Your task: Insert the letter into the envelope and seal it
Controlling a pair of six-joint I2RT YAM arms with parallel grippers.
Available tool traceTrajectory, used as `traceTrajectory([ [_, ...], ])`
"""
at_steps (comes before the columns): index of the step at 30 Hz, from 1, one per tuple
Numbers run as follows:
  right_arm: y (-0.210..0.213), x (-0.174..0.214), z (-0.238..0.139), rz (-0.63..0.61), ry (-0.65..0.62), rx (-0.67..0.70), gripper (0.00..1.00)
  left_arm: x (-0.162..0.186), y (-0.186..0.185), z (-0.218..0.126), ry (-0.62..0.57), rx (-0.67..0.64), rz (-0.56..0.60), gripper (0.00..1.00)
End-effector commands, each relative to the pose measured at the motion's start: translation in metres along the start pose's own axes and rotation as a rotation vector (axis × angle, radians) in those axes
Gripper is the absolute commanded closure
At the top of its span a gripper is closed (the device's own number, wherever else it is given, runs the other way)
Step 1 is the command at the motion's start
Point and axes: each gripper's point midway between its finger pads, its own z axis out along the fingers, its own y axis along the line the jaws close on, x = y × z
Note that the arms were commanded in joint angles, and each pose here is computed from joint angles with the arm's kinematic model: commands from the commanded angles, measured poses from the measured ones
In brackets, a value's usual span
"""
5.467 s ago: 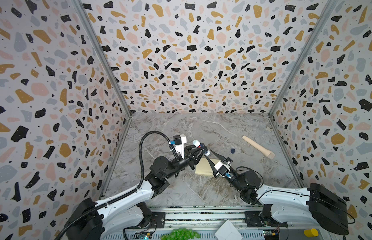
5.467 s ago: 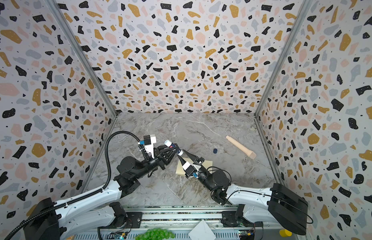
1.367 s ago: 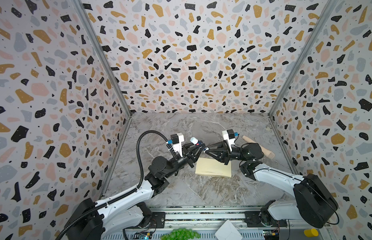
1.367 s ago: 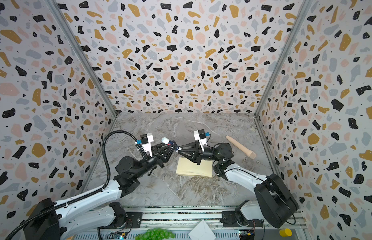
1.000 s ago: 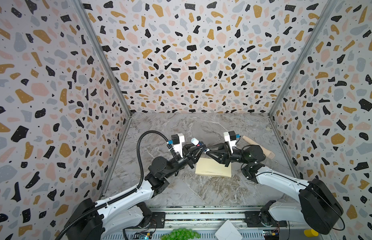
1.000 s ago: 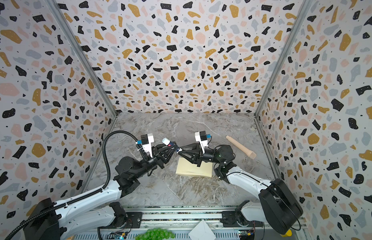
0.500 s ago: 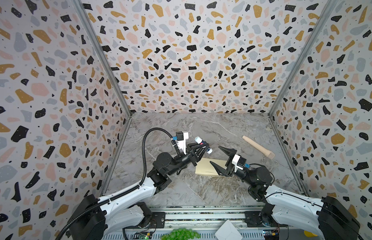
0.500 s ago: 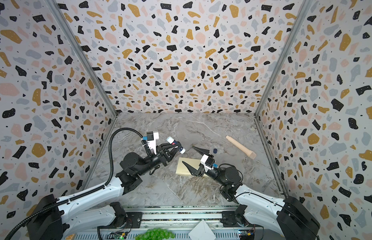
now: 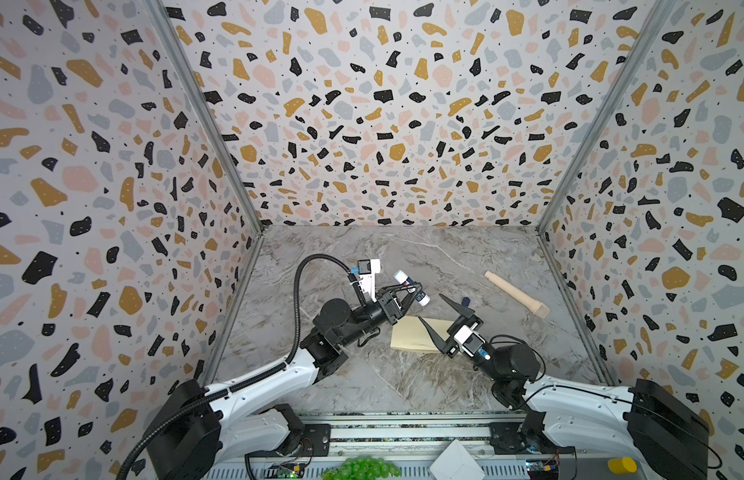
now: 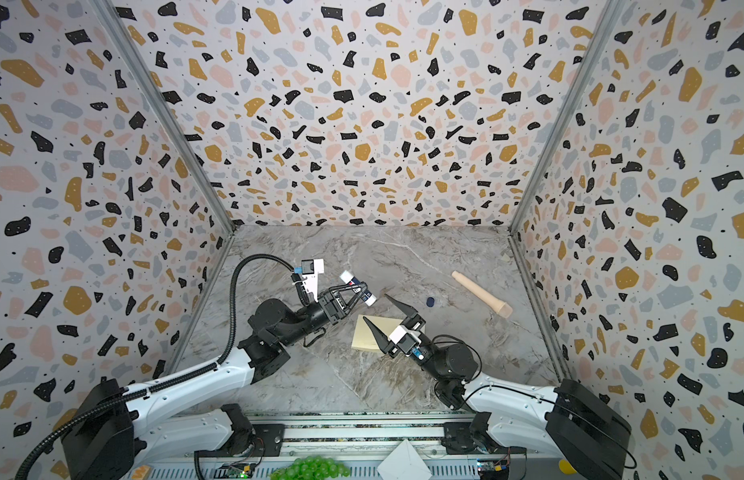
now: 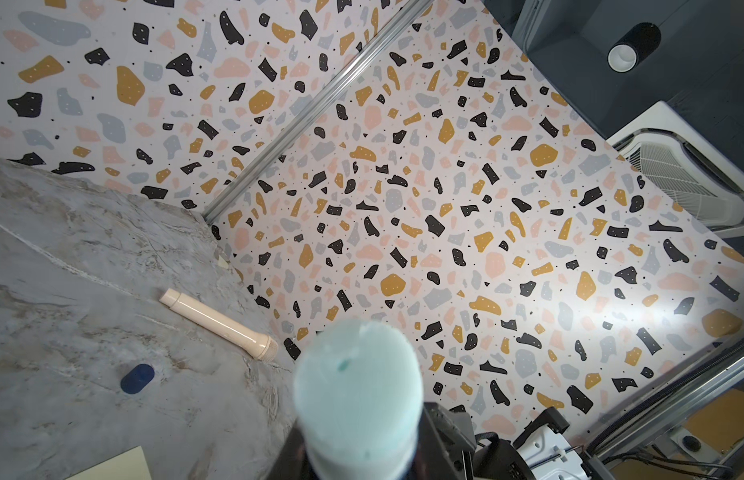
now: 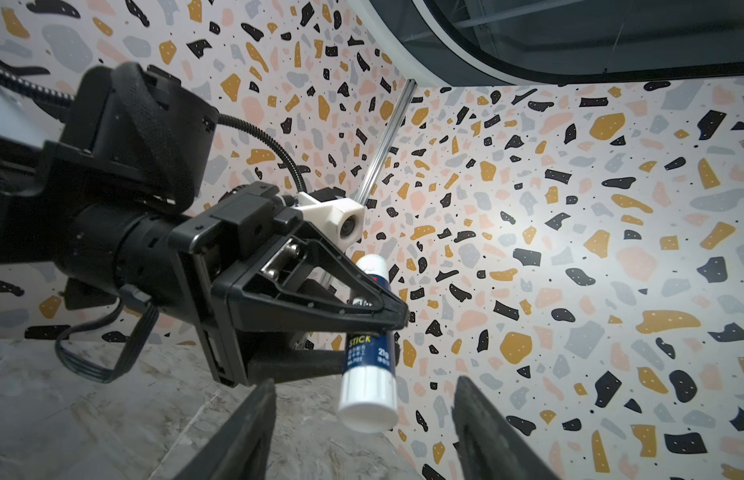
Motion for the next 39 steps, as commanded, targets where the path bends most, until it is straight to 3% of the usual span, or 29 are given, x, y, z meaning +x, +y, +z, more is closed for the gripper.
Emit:
traceTrajectory([
  [1,-0.011,-0.013,0.01,-0.11,-0.03,0.07,0.35,-0.016,-0.027,0.004,-0.035,0.084,0.007,1.0],
  [14,-0.014,-0.01,0.022,-0.118,-0.027,0.152,0.58,-0.016,-0.028,0.006,-0.027,0.08,0.026,1.0],
  [22,-0.011,-0.006,0.026,-0.108,-0.013,0.142,0.82,-0.014,-0.027,0.006,-0.02,0.08,0.029,1.0],
  [27,-0.008,-0.003,0.027,-0.053,-0.009,0.124,0.91,-0.014,-0.028,0.005,-0.021,0.082,0.042,1.0],
  [30,-0.003,-0.009,0.027,0.072,-0.032,0.056,0.96,-0.014,-0.029,0.004,-0.022,0.091,0.071,1.0],
  [35,-0.013,-0.002,0.039,0.594,0.037,-0.156,1.0,-0.012,-0.034,-0.003,-0.038,0.122,0.161,1.0],
  [39,-0.016,-0.01,0.043,0.811,0.059,-0.279,1.0,-0.012,-0.039,-0.009,-0.06,0.156,0.206,1.0],
])
